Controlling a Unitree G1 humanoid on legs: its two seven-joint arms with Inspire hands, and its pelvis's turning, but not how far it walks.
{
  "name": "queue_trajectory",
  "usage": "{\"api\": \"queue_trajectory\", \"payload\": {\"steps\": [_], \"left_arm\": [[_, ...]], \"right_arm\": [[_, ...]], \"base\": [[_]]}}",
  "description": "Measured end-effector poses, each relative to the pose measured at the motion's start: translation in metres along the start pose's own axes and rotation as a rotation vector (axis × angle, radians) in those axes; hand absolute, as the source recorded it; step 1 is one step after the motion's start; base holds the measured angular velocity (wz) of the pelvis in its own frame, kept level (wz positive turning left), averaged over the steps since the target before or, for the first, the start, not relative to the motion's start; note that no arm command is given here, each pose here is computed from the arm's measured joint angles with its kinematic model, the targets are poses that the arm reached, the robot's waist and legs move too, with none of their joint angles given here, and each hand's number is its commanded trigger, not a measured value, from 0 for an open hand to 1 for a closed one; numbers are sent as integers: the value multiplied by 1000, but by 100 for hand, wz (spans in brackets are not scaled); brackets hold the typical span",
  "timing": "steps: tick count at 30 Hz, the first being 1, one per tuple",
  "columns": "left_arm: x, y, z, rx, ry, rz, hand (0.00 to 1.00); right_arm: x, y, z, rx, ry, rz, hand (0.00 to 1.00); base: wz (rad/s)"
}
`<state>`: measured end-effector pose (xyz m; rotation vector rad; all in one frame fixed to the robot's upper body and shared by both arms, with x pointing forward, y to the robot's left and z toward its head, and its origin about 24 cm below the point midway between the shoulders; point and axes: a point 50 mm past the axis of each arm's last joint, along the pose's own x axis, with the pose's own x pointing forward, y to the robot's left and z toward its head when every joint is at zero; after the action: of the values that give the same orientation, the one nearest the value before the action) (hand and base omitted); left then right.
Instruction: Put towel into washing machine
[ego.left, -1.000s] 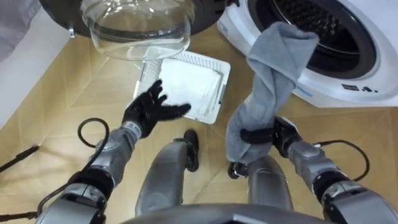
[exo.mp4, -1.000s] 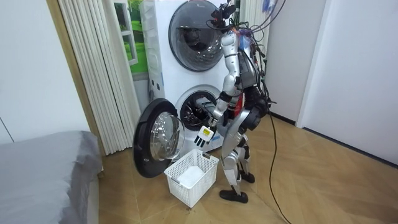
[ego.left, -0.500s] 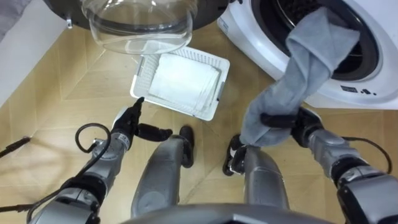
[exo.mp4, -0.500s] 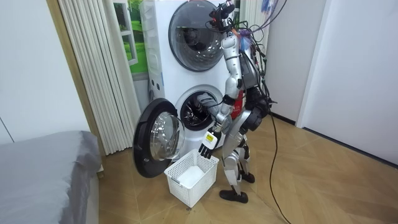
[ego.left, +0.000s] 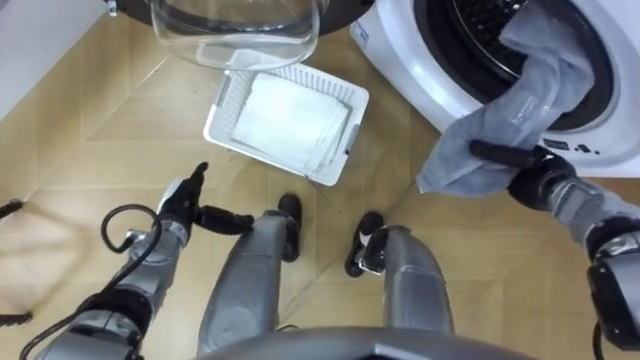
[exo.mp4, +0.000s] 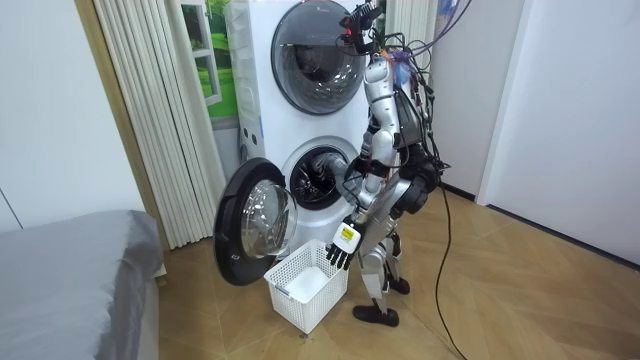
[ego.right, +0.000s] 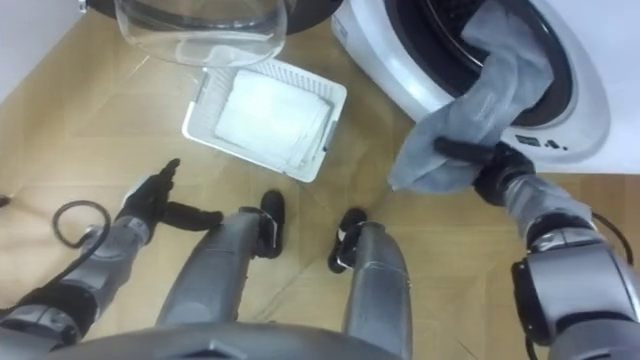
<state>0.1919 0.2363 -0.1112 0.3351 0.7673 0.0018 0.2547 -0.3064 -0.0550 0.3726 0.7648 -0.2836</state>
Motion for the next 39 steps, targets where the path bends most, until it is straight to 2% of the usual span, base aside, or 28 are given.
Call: {"api": "queue_trajectory", "payload": {"steps": [16, 18, 19, 24, 28, 31, 33, 39], "left_arm": [[1, -4, 8, -23, -18, 89, 0], [0, -3, 6, -23, -6, 105, 0], [0, -3, 6, -23, -4, 109, 0], [1, -5, 7, -12, 7, 120, 0], [0, -6, 4, 0, 20, 150, 0], [0, -7, 5, -5, 19, 179, 0], [0, -4, 4, 36, 21, 198, 0], [0, -2, 7, 82, 13, 230, 0]], "right_arm": [[2, 55, 52, 410, -60, 182, 100], [1, 65, 64, 453, -86, 225, 96], [1, 67, 67, 467, -91, 234, 0], [-4, 77, 88, 675, -117, 296, 0], [-7, 75, 97, 786, -116, 256, 0], [-11, 77, 112, 920, -121, 249, 0], [-12, 78, 119, 1014, -104, 226, 0], [-12, 70, 120, 1107, -89, 120, 0]], "base": [[5], [11], [8], [6], [4], [11], [9], [2]]}}
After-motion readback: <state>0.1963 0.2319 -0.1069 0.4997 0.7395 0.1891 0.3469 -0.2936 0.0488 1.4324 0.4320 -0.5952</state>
